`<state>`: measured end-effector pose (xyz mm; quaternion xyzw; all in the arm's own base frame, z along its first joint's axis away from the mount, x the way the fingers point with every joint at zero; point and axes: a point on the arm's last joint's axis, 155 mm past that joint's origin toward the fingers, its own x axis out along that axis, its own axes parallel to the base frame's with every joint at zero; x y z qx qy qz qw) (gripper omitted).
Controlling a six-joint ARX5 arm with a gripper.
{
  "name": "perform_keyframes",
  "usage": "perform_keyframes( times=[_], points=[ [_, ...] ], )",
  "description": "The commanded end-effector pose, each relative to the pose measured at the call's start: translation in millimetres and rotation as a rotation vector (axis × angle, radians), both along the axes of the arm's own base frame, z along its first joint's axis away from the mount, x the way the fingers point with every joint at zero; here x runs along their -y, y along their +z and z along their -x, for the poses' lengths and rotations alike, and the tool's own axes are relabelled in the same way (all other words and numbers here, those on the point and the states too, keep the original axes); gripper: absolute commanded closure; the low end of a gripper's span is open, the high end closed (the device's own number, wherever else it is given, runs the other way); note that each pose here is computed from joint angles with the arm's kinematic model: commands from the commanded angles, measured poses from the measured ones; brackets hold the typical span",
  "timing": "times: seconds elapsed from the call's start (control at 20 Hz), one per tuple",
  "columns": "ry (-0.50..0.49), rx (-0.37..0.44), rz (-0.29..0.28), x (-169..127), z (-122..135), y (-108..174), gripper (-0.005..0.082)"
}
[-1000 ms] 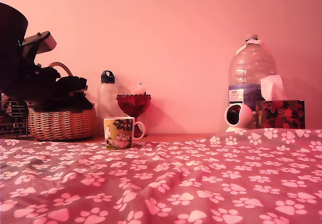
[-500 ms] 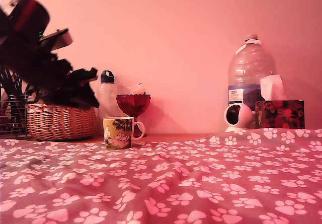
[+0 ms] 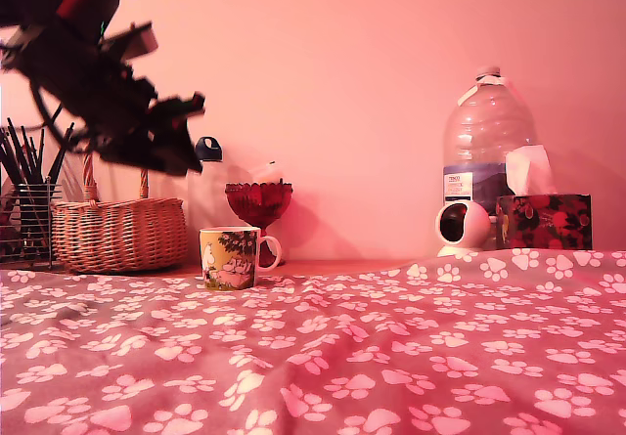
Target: Pick the coffee capsule and then drop it inside the coffee cup in front of you
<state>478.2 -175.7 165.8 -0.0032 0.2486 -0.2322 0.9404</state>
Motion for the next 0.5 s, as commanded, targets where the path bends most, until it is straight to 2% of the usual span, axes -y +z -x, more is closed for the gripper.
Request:
perform_keyframes(
  times=[0.0,0.15,0.45],
  points=[
    [-0.005,-0.028,-0.012,3.5,-7.1,-14.4,0.0536],
    [-0.003,-0.031,-0.015,5.8,-16.9,-9.8,0.0535],
    [-0.010,-0.046,-0.056,10.9,-42.9,-4.4,0.0533]
  ],
)
